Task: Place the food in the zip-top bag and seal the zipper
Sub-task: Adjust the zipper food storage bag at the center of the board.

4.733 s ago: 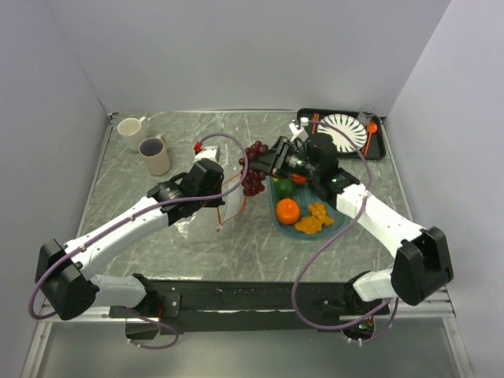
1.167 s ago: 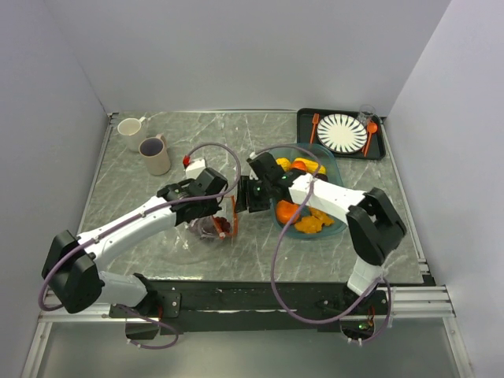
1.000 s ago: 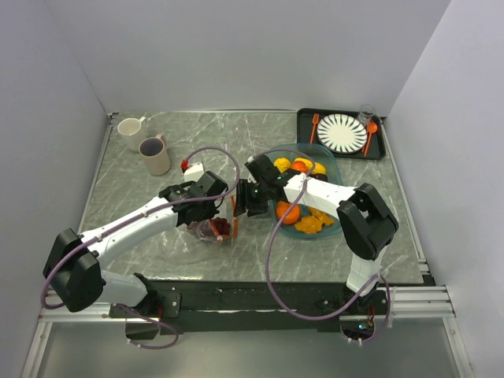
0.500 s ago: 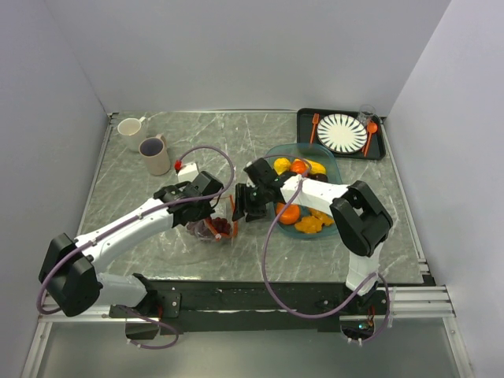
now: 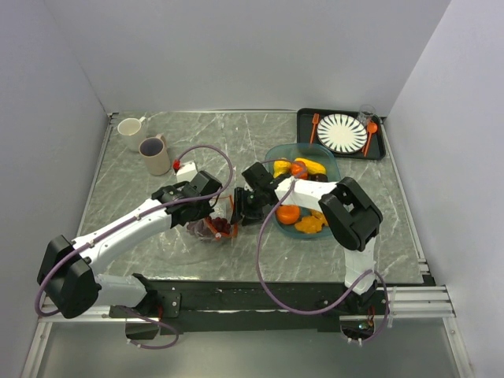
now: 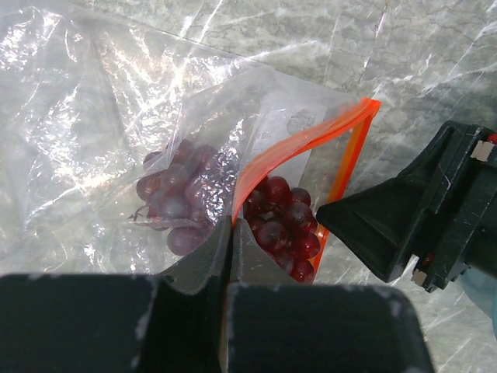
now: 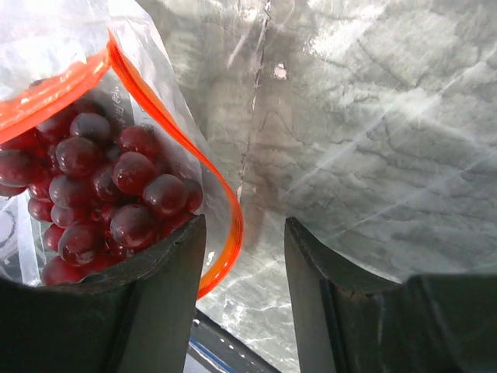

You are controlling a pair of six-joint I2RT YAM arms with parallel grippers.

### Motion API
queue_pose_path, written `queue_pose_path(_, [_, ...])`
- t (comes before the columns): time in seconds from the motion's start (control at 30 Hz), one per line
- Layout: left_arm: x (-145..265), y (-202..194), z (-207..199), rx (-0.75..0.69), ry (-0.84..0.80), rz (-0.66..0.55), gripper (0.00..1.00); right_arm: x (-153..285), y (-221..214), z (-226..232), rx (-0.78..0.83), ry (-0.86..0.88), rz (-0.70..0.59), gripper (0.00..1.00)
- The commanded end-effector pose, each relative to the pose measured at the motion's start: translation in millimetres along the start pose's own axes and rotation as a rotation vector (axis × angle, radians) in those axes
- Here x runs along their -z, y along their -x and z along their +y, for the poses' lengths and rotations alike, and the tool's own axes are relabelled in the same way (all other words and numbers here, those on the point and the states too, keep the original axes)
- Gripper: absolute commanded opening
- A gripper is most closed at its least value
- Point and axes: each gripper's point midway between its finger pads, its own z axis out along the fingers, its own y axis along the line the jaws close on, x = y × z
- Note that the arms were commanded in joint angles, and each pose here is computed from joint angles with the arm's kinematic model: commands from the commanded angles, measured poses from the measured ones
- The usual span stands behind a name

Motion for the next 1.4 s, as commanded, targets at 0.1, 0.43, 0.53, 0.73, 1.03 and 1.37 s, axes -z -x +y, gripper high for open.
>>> queue_pose_path(0.1, [6,10,-7,0.017,-0.043,-0.027,0.01,-12,3,11,-0.009,0.05,0.005,0.49])
queue_pose_path(0.43, [12,14,-8,0.028,-0.066,-0.04,0.01,-11,5,20,0.003,0.085,-0.001,0.12])
queue_pose_path(0.53, [17,18,-9,0.033,-0.077,-0.052,0.01,4,15,23,0.029,0.077,-0.068,0.0])
queue_pose_path(0.73, [32,42,-11,0.048,-0.092,-0.111,0.01,90,48,69,0.145,0.139,-0.3,0.0])
queue_pose_path(1.03, [77,107,14,0.17,-0.043,-0.275,0.01,198,69,160,0.324,0.309,-0.449,0.0])
queue_pose_path(1.37, [141,162,29,0.237,-0.112,-0.458,0.01,152,79,140,0.286,0.188,-0.354,0.0])
